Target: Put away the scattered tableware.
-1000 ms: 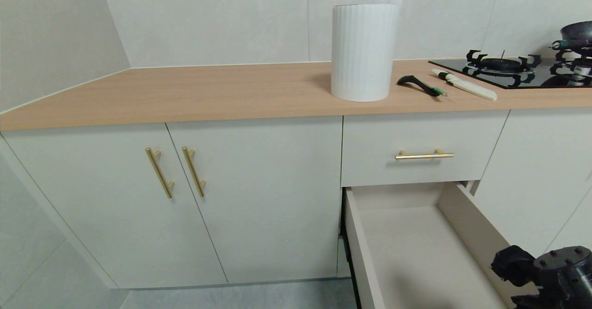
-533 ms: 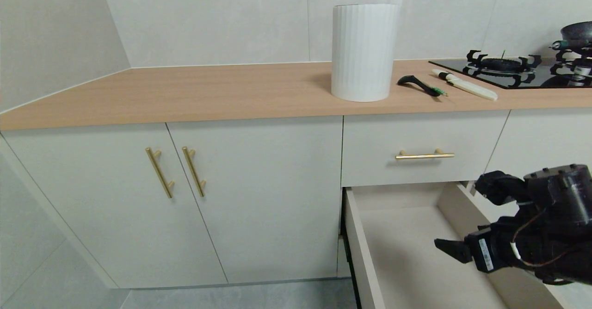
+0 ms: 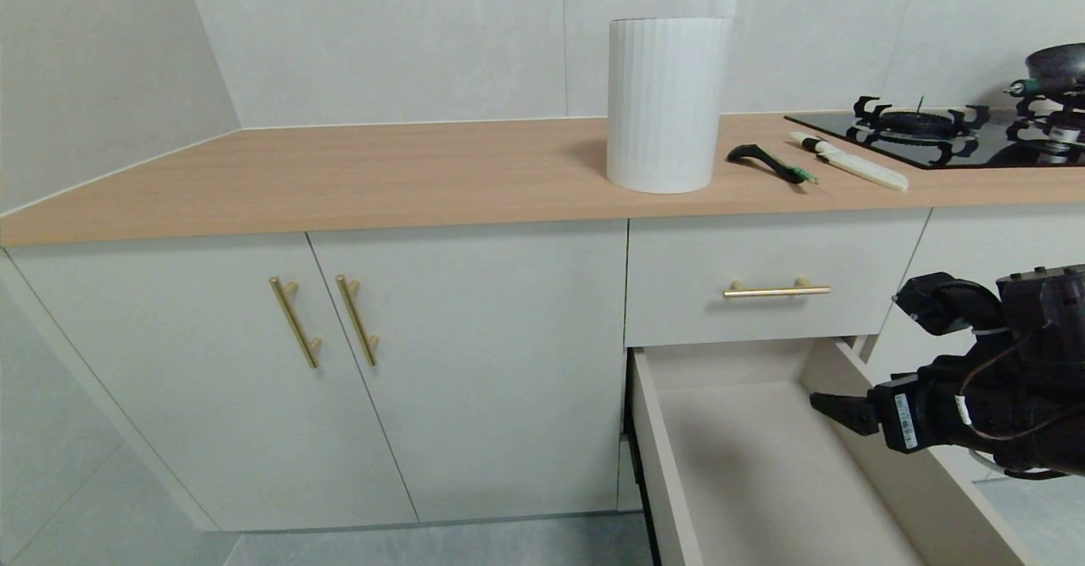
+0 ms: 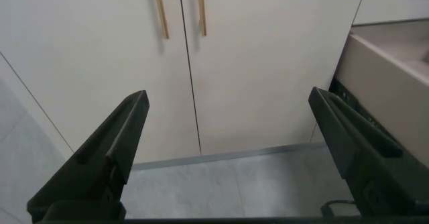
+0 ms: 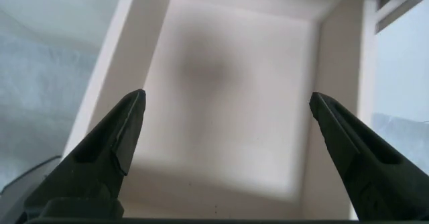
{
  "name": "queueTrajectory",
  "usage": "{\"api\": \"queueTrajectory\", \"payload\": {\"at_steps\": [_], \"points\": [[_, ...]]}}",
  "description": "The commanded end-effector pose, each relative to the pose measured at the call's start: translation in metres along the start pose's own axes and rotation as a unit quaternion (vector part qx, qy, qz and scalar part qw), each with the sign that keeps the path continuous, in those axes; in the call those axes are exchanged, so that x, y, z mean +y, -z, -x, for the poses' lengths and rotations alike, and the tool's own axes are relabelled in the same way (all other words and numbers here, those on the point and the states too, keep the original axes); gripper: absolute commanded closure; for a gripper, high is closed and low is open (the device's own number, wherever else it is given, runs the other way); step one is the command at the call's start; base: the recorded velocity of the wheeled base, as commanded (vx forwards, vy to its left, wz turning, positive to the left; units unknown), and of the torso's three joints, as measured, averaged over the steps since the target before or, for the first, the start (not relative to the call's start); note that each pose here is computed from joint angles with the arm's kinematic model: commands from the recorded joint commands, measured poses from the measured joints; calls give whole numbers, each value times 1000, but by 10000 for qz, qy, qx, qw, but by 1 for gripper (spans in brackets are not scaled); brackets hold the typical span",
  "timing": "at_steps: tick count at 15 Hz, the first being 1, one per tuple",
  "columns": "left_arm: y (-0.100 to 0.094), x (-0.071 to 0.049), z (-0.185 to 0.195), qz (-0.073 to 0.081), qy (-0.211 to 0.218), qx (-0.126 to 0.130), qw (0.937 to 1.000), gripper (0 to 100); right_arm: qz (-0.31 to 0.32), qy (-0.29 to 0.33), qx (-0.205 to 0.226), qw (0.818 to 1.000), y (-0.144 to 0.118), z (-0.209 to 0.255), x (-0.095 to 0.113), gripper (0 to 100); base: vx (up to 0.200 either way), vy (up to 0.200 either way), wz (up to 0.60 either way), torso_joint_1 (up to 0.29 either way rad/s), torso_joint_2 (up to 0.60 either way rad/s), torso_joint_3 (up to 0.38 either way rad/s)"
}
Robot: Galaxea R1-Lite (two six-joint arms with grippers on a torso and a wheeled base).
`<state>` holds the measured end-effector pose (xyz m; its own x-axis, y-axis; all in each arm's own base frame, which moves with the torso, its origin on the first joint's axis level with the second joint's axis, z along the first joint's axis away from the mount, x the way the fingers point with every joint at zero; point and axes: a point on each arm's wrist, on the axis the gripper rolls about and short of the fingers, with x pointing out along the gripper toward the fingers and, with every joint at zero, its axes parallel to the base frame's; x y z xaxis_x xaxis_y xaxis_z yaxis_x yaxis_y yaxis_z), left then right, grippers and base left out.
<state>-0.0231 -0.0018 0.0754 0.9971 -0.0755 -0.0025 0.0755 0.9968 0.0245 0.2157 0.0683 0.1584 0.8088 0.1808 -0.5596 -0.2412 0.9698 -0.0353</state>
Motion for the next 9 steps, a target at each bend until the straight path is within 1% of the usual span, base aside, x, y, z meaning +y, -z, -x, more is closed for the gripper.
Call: {"api": "queueTrajectory", "payload": {"at_steps": [1, 2, 4, 9], "points": [[0, 0, 0, 1, -2, 10, 10000, 0, 9, 0, 42, 10000, 2, -1, 0, 0, 0, 0, 0, 12, -115, -295], [0, 0, 0, 1, -2, 10, 10000, 0, 3, 0, 57, 10000, 2, -1, 0, 0, 0, 0, 0, 71, -325, -334], [0, 0, 0, 1, -2, 10, 10000, 0, 12, 0, 80, 10000, 3, -2, 0, 0, 0, 0, 0, 59, -530, -349], [0, 0, 0, 1, -2, 10, 10000, 0, 18, 9, 149, 9999, 4, -7, 0, 0, 0, 0, 0, 124, -466, -332]]}}
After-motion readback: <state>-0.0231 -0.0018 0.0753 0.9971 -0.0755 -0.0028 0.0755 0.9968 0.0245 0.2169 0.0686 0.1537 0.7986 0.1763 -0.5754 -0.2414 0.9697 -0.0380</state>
